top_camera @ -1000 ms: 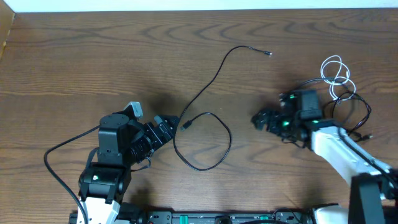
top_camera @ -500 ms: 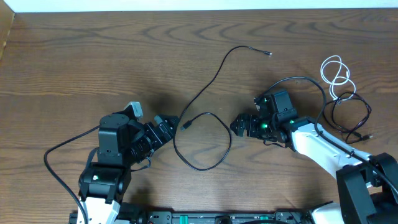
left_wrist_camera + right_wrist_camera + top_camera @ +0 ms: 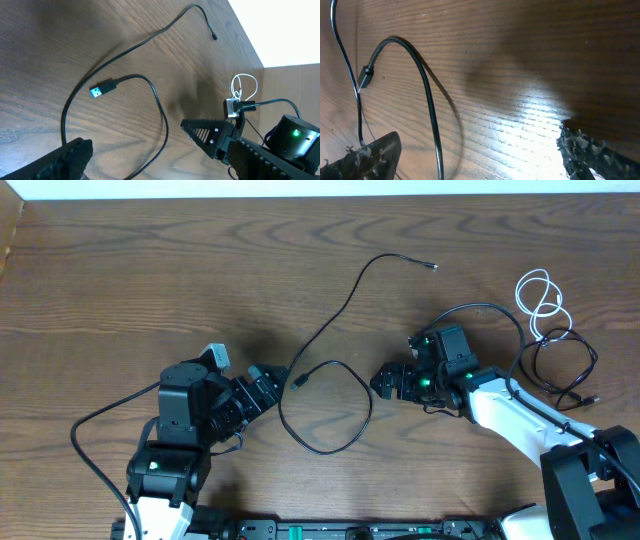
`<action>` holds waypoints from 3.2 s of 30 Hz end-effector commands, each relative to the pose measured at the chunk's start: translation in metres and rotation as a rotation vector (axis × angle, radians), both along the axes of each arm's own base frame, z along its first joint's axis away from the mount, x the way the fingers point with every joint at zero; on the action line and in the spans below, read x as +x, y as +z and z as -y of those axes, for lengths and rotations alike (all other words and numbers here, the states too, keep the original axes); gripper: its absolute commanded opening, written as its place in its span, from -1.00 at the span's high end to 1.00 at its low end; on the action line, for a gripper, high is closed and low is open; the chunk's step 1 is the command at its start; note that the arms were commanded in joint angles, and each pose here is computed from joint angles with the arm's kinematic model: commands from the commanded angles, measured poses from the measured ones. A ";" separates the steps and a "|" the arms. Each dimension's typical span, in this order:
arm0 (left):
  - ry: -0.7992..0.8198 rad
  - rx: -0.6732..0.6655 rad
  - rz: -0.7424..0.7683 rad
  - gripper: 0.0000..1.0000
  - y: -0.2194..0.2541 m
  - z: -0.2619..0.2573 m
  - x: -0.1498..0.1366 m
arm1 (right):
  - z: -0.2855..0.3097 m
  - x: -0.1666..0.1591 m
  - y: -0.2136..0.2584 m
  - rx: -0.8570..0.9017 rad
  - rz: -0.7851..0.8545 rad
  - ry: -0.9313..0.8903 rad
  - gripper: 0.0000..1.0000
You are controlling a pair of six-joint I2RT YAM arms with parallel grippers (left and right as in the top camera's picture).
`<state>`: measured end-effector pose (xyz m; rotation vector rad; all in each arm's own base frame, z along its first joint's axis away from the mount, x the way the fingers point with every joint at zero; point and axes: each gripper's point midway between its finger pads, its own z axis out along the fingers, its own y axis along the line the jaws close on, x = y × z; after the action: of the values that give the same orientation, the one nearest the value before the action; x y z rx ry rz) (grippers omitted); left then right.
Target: Untangle cables
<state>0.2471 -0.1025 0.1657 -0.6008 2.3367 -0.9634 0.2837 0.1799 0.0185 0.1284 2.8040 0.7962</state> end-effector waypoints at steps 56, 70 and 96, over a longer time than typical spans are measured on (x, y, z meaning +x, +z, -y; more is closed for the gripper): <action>-0.001 0.017 0.034 -0.83 0.009 -0.002 0.003 | -0.039 0.093 0.160 -0.184 0.281 0.149 0.98; -0.001 0.017 0.034 -0.83 0.009 -0.002 0.003 | -0.105 0.168 0.101 -0.261 0.559 0.186 0.38; -0.001 0.017 0.034 -0.83 0.009 -0.002 0.003 | -0.086 0.172 -0.063 -0.464 0.381 0.248 0.49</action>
<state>0.2473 -0.1025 0.1664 -0.5997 2.3349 -0.9639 0.4876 0.2786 0.0020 -0.3738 2.4131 0.1883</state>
